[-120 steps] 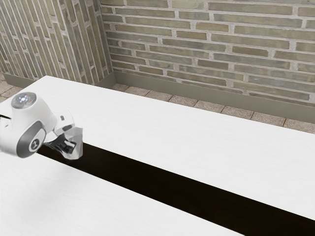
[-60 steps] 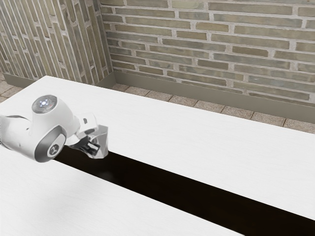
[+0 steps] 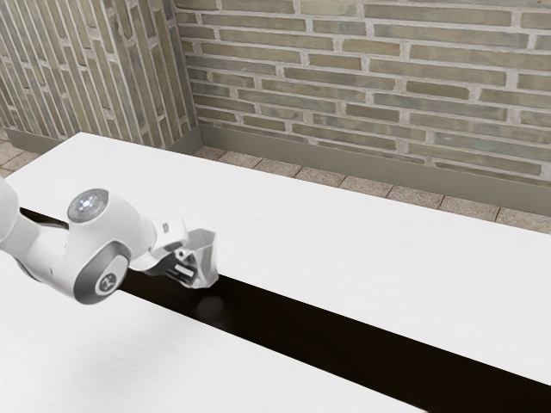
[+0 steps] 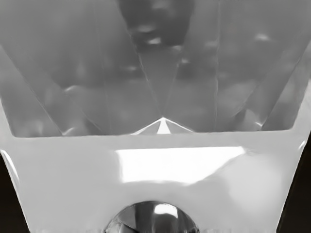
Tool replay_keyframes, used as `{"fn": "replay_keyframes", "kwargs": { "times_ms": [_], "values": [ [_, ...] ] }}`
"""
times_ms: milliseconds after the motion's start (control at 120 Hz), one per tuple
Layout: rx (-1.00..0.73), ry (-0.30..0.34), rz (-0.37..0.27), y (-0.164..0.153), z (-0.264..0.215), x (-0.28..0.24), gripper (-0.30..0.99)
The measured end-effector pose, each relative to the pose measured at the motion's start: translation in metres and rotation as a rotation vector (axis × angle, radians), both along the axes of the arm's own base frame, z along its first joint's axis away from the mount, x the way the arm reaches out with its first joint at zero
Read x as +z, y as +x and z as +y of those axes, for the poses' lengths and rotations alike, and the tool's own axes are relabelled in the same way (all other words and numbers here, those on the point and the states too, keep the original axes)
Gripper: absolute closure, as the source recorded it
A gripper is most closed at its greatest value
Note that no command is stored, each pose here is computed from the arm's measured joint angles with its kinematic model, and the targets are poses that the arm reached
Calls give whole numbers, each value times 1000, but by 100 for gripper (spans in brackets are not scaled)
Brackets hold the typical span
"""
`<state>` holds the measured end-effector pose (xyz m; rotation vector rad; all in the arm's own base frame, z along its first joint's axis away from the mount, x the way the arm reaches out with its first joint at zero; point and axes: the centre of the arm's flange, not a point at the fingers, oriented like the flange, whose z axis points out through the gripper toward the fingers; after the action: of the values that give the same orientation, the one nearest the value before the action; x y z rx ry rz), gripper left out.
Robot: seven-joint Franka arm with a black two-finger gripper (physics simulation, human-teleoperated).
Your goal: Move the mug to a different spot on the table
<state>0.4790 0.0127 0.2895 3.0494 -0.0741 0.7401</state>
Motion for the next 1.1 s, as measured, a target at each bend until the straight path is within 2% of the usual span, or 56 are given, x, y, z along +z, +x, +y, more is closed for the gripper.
{"fn": "replay_keyframes", "kwargs": {
  "times_ms": [600,1100],
  "values": [
    [-97,-72,21,5,-36,-30,70],
    [-121,-79,16,11,-40,-32,71]
  ]
}}
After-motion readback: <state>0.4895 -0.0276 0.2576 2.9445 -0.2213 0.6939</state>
